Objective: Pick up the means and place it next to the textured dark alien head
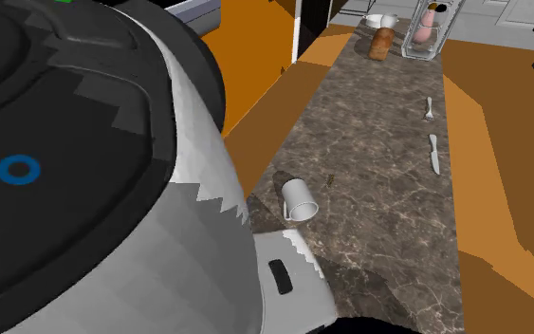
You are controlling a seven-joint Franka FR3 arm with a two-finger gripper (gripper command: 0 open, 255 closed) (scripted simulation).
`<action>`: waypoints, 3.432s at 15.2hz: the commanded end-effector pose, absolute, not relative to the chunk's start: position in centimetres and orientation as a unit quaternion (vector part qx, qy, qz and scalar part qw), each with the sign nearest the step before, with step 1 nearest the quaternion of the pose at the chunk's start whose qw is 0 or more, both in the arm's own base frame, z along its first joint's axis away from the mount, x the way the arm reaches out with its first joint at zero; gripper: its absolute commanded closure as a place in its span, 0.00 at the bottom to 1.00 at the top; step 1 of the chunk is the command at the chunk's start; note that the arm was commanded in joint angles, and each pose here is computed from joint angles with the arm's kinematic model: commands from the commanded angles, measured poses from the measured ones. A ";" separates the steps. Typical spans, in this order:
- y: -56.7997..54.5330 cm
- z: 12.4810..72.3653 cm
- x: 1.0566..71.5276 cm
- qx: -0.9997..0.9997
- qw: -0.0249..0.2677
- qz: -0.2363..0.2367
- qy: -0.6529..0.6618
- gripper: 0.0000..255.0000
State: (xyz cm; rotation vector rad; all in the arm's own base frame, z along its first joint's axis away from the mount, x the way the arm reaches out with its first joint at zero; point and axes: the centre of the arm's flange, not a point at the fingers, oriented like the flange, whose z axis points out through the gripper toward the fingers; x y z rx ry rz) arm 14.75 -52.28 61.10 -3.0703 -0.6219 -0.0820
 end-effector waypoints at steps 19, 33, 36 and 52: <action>-54.9 52.3 11.5 -0.980 0.004 -0.026 -0.200 1.00; -54.9 44.9 11.5 -0.980 0.004 -0.026 -0.200 1.00; -54.9 43.3 11.5 -0.980 0.004 -0.026 -0.200 1.00; -54.9 36.9 11.5 -0.980 0.004 -0.026 -0.200 1.00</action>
